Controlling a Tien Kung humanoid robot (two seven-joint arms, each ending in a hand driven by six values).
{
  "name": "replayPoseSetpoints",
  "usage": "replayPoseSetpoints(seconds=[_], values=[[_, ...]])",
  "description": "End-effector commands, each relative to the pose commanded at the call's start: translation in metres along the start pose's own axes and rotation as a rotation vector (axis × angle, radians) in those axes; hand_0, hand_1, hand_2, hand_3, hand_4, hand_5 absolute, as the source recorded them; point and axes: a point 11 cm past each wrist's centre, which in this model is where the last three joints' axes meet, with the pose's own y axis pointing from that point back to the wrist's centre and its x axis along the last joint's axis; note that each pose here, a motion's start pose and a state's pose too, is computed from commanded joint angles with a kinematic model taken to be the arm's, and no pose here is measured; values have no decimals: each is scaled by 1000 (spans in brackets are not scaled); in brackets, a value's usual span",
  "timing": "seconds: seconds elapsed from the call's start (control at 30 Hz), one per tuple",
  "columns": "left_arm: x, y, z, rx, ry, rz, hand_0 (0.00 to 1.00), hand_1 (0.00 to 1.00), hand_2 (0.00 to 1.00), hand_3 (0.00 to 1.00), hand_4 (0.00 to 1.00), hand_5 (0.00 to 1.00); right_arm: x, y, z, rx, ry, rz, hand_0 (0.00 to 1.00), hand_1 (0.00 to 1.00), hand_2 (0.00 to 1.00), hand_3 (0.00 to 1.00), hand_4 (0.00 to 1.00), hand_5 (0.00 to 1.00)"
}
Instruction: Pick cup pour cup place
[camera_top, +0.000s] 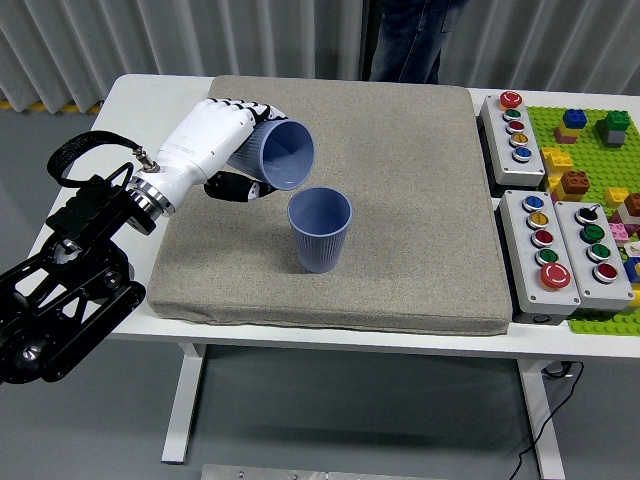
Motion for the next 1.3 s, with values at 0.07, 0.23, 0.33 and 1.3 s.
replayPoseSetpoints(seconds=[0.07,0.23,0.33,1.3], values=[[1,-1,1,-3,-20,4,582,536,540,540,757,41,0,0,0,1,0,0,640,601,509,582,2,2],[2,-2,4,-11,-82,2,582,535,540,540,757,42,0,0,-2,3,-3,-1,640,602,509,582,2,2],[2,-3,4,-10,-97,-1,582,534,540,540,757,44,-1,0,-2,3,-6,-2,639,601,509,583,2,2],[10,-5,13,-53,-174,-11,583,534,540,539,754,46,-2,1,-3,4,-12,-4,640,601,509,583,2,2]])
